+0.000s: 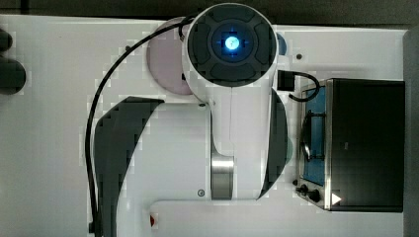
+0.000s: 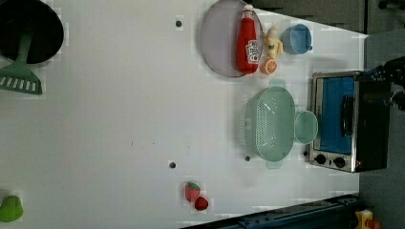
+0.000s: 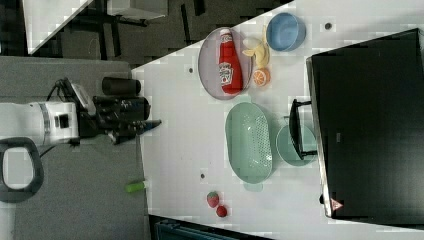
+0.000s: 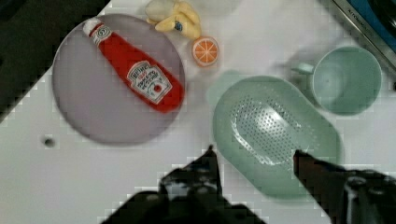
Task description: Drag strainer right to left.
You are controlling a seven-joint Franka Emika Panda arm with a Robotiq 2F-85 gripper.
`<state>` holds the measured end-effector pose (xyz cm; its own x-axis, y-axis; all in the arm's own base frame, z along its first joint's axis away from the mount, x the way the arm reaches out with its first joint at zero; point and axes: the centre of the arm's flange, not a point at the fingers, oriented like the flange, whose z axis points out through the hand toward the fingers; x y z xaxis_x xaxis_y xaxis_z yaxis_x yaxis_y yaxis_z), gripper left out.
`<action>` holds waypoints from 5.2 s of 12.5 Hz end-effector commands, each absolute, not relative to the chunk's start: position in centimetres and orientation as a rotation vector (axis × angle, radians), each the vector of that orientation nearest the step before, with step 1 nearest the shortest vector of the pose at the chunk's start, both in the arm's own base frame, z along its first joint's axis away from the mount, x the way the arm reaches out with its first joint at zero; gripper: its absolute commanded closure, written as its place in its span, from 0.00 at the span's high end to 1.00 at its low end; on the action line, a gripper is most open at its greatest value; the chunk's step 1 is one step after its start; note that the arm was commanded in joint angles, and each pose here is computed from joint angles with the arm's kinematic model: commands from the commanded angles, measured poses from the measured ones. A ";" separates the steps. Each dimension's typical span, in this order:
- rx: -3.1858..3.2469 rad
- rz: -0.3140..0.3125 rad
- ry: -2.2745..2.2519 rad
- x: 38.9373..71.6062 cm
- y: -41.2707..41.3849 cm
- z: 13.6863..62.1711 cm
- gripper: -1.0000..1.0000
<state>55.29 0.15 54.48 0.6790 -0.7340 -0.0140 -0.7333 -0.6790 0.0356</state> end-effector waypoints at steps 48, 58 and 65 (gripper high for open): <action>2.267 -0.056 -2.147 45.7 19.5 15.2 1.00; 2.287 -0.142 -2.103 47.9 29.3 15.1 1.00; 2.224 -0.184 -2.228 48.2 36.8 14.7 1.00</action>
<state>48.08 35.68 14.42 0.0750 -0.9924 -0.0972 -0.9924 -0.0838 0.0904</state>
